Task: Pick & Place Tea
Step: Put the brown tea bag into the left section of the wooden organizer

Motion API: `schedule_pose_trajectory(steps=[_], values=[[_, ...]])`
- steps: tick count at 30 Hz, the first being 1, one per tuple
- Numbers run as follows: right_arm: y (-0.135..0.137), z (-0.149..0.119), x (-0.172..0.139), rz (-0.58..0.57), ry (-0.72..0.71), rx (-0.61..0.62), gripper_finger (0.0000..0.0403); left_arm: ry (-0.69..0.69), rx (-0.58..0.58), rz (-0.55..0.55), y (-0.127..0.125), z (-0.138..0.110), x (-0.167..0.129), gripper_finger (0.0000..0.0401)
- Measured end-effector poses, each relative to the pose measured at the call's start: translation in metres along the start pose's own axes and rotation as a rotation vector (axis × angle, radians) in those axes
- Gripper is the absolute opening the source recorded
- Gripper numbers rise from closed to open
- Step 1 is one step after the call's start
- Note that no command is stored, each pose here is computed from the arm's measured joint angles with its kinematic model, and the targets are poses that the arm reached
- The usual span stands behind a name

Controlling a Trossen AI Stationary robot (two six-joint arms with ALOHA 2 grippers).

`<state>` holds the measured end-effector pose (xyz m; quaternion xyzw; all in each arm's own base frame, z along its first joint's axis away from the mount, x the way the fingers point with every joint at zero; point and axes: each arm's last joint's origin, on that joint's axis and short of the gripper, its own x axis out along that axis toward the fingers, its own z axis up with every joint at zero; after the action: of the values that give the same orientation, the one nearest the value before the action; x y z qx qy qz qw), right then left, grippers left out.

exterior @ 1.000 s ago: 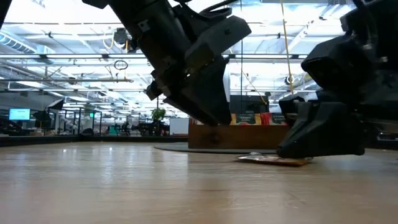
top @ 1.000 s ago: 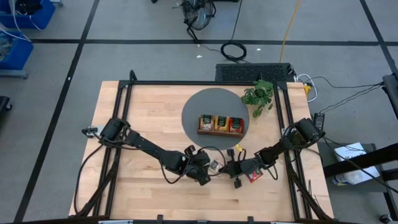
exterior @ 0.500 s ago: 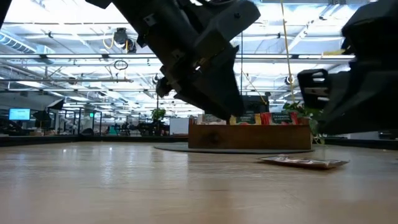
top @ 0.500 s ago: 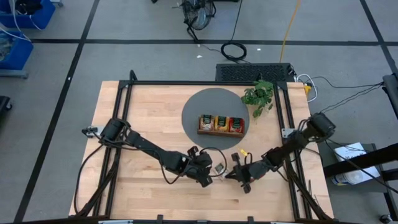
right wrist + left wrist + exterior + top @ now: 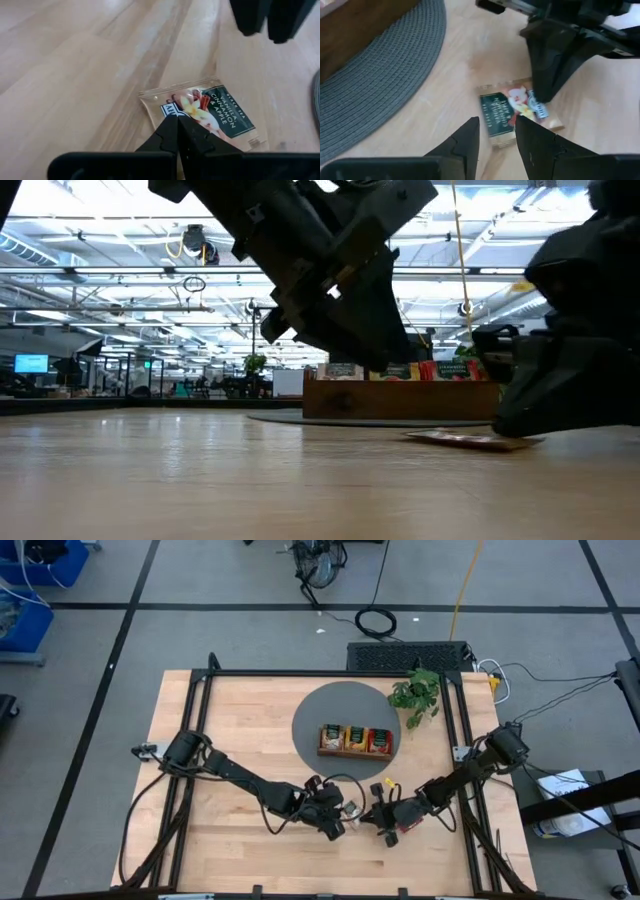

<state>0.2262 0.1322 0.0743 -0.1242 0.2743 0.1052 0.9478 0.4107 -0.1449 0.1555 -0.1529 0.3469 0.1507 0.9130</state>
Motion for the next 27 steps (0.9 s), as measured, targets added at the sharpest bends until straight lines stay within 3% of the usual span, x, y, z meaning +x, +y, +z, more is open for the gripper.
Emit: schedule_pose_trajectory(steps=[13, 23, 27], values=[[-0.006, -0.012, 0.006, 0.020, 0.074, 0.033, 0.0000, 0.099, -0.045, -0.019, 0.010, -0.012, 0.025, 0.0135], [-0.010, -0.022, 0.006, 0.012, 0.098, 0.058, 0.0000, 0.146, -0.126, -0.062, 0.021, -0.009, 0.039, 0.0249], [-0.011, -0.027, 0.011, 0.025, 0.101, 0.065, 0.0000, 0.174, -0.150, -0.098, 0.022, -0.009, 0.043, 0.0273]])
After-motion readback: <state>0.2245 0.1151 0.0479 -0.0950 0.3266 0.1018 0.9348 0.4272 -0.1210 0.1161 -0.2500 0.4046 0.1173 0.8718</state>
